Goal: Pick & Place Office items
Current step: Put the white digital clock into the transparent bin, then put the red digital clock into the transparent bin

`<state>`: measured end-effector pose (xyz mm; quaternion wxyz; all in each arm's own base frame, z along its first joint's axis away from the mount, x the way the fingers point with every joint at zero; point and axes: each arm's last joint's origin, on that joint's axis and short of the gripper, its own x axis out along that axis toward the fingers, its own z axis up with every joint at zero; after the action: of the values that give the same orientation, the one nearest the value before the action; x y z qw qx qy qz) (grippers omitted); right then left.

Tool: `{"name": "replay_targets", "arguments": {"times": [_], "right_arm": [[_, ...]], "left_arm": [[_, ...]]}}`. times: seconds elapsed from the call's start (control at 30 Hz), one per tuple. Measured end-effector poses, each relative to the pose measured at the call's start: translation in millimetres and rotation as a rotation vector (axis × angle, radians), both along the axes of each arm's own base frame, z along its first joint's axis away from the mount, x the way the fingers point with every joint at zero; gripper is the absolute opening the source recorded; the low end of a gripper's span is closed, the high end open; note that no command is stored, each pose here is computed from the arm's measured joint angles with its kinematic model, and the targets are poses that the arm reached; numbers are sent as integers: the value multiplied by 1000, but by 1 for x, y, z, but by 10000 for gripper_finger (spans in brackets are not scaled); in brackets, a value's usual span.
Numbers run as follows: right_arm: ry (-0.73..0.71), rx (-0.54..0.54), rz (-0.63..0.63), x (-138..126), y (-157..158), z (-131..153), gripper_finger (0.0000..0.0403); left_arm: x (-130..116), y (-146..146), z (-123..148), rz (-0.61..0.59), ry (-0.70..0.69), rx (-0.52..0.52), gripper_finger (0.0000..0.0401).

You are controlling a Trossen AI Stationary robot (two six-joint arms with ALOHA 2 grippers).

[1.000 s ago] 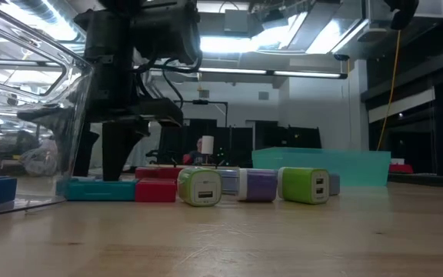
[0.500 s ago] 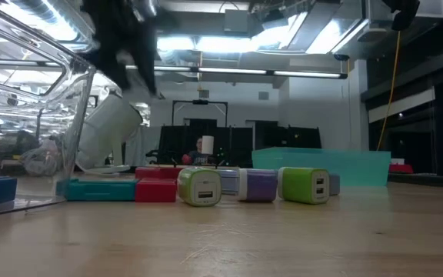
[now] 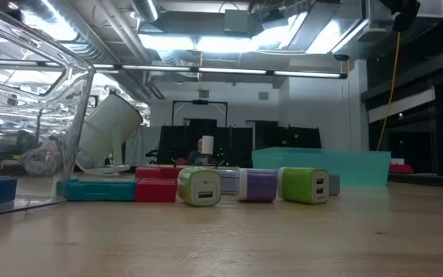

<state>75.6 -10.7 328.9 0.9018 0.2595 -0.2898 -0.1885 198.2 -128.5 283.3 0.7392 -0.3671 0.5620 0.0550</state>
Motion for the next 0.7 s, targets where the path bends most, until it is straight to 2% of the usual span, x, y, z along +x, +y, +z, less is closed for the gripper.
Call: {"name": "replay_targets", "arguments": {"times": [0.23, 0.3, 0.5, 0.6, 0.7], "right_arm": [[7, 12, -23, 0, -1, -1, 261], [9, 12, -23, 0, -1, -1, 261], [3, 25, -16, 0, -1, -1, 261], [2, 26, -15, 0, -1, -1, 261], [2, 35, -30, 0, -1, -1, 261]], "left_arm": [[-6, -25, -39, -11, 176, 110, 133], [-6, -30, -50, -15, 203, 131, 157], [-7, -37, -67, -7, 229, 140, 268], [-7, -36, -65, -1, 212, 146, 295], [-8, -29, -56, 8, 155, 154, 302]]}}
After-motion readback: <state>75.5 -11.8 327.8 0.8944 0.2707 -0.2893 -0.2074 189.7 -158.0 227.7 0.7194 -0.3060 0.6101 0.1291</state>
